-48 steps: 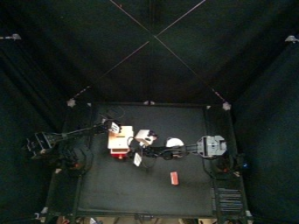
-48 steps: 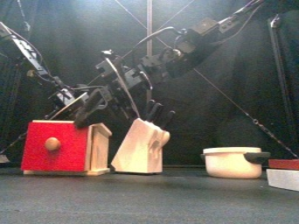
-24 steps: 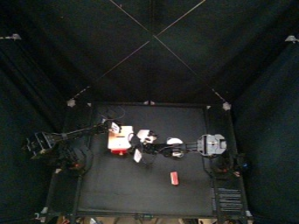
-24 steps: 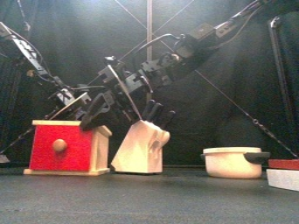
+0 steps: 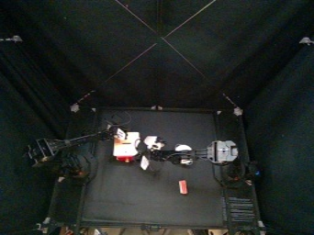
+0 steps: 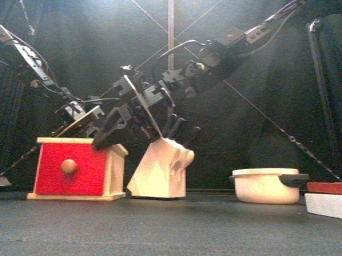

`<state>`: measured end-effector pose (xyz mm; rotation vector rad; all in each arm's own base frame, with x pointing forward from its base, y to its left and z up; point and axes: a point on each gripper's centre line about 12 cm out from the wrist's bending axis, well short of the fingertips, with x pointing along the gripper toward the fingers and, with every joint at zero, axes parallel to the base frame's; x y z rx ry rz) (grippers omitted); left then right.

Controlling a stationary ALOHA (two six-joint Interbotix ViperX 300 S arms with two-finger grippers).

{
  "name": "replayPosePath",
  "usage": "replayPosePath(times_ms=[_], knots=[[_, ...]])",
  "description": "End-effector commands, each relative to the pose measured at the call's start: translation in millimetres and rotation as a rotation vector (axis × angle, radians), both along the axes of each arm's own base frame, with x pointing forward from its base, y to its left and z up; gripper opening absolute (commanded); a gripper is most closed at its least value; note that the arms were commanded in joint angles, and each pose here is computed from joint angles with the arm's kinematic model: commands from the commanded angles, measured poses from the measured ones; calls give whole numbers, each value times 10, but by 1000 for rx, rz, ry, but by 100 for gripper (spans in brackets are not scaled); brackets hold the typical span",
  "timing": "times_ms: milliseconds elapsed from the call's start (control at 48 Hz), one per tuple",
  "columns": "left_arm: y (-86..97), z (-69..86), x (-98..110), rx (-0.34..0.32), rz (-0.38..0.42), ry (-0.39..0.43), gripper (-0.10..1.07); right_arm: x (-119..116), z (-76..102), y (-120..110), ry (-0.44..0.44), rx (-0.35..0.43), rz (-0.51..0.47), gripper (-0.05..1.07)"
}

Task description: Close drawer

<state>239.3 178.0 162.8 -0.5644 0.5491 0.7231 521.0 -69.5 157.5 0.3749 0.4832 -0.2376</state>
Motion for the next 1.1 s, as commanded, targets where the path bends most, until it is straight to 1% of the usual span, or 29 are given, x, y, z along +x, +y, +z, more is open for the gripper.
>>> replayPosePath(times_ms=[0, 167, 333, 458, 542, 750, 1083], knots=[[-38, 71, 30, 18, -21, -18, 14, 0, 388, -123, -81, -17, -21, 3], [-64, 196, -6, 43, -21, -53, 14, -6, 513, -89, -104, -27, -11, 2], [-98, 307, -75, 71, -19, -84, 14, -16, 644, 19, -127, -42, 16, 2], [-140, 374, -131, 94, -24, -101, 13, -15, 698, 84, -137, -50, 32, 2], [-162, 399, -157, 100, -26, -112, 14, -15, 701, 116, -138, -49, 38, 3], [-200, 399, -208, 105, -27, -116, 13, -14, 731, 149, -144, -49, 44, 2], [-212, 393, -203, 104, -32, -115, 13, -15, 772, 151, -148, -43, 43, 2]])
